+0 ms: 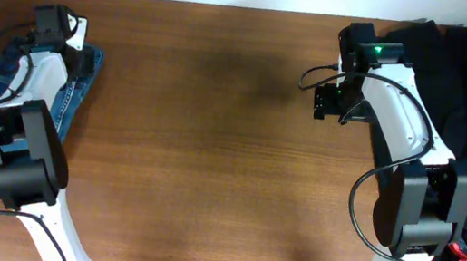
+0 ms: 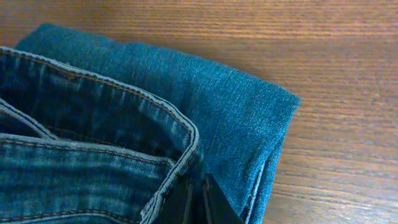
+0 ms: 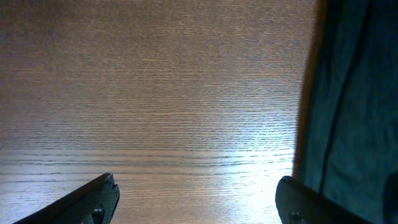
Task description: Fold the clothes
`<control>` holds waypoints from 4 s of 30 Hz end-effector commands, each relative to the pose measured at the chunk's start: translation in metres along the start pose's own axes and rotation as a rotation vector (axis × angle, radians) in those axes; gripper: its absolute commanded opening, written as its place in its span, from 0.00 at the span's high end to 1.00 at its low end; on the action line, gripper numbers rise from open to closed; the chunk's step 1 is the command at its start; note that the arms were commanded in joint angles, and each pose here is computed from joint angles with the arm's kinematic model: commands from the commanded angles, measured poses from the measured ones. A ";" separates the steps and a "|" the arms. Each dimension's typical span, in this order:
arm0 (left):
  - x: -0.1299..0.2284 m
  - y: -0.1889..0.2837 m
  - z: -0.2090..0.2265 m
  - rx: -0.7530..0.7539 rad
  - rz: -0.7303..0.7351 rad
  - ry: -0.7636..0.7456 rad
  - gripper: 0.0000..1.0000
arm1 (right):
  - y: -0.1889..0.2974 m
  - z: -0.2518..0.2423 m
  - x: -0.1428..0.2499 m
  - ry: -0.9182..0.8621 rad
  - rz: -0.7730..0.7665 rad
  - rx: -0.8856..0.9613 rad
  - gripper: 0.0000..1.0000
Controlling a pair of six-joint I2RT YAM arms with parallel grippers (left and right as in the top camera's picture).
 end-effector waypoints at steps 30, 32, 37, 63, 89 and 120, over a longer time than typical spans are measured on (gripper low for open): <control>-0.064 0.152 -0.006 0.304 -0.059 0.084 0.01 | 0.093 0.021 -0.068 0.032 -0.351 -0.215 0.01; -0.061 0.154 -0.006 0.307 -0.042 0.085 0.01 | 0.101 0.021 -0.069 0.072 -0.365 -0.211 0.01; -0.043 0.155 -0.041 0.450 0.043 0.011 0.01 | 0.102 0.021 -0.061 0.068 -0.324 -0.214 0.01; 0.054 -0.004 -0.013 0.227 0.444 0.037 0.74 | 0.090 0.017 -0.031 0.066 -0.171 -0.192 0.01; -0.012 0.055 0.024 0.298 0.233 0.147 0.01 | 0.081 0.015 -0.038 0.063 -0.178 -0.165 0.01; -0.055 0.314 -0.096 0.385 -0.089 -0.291 0.01 | 0.181 -0.035 0.026 -0.029 -0.260 -0.155 0.01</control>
Point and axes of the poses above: each gripper's point midway between its finger pads, its own y axis back along the fingers, its own z axis along the line the jaws close on, x = y × z, the point moved 4 cm from there along y, back along the fingers, and after that the axes turned 1 degree about y, right-handed, at the moved point
